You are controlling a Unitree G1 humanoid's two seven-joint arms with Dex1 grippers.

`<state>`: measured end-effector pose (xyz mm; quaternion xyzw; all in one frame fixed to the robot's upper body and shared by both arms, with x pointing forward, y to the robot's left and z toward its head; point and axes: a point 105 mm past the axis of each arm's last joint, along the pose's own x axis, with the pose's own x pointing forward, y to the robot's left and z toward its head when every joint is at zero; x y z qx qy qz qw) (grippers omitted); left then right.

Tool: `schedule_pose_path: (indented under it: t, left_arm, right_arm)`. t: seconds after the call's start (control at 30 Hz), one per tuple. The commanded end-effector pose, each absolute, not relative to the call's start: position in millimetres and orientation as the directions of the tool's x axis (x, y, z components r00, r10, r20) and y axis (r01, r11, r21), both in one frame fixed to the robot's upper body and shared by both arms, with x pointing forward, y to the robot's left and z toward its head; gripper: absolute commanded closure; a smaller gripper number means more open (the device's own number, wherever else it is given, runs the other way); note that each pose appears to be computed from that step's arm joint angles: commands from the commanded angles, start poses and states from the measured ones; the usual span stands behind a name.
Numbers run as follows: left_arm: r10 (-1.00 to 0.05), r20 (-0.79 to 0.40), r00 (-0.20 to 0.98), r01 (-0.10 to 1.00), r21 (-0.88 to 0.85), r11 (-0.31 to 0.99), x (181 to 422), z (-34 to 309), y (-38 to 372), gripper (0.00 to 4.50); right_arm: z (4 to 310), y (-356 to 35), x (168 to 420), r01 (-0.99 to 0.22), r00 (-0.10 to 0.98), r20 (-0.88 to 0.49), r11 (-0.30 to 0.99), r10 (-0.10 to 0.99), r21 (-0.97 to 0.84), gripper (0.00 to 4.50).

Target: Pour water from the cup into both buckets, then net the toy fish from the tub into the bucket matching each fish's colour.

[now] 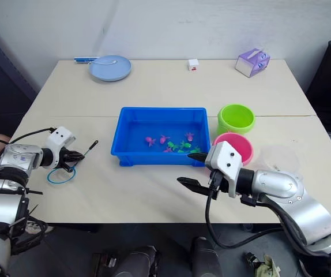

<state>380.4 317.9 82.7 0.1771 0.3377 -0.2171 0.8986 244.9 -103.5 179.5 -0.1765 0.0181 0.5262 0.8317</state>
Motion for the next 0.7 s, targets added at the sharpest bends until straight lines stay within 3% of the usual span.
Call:
schedule_pose_path:
  t: [0.03,0.07,0.17,0.23,0.33,0.4,0.7]
  left_arm:
    - [-0.328,-0.635,0.699,0.537,0.164,0.827,382.4,108.6,320.0,4.45]
    - [-0.344,-0.62,0.705,0.546,0.164,0.822,384.1,115.5,318.3,4.45]
    - [-0.528,-0.506,0.682,0.674,0.154,0.722,389.6,169.0,290.7,4.45]
    - [-0.658,-0.463,0.594,0.788,0.169,0.592,380.9,194.6,263.2,4.45]
    - [-0.813,-0.5,0.299,0.953,0.198,0.23,337.6,212.8,203.5,4.45]
    - [-0.824,-0.541,0.168,0.977,0.205,0.065,315.5,212.2,169.1,4.45]
    - [-0.816,-0.578,0.024,0.914,0.343,-0.217,298.4,199.4,88.1,4.45]
  right_arm:
    - [192.2,-102.7,237.5,-0.882,0.422,-0.203,0.348,0.884,-0.318,0.0]
    - [192.6,-103.4,237.4,-0.882,0.421,-0.205,0.346,0.884,-0.319,0.0]
    - [197.9,-105.6,238.5,-0.886,0.41,-0.205,0.335,0.889,-0.319,0.0]
    - [201.6,-107.4,240.2,-0.886,0.408,-0.203,0.334,0.89,-0.321,0.0]
    - [207.4,-109.8,242.2,-0.891,0.396,-0.207,0.319,0.895,-0.324,0.0]
    - [210.5,-110.6,242.8,-0.897,0.378,-0.217,0.3,0.9,-0.324,0.0]
    - [209.2,-105.8,241.1,-0.931,0.31,-0.275,0.232,0.91,-0.283,0.0]
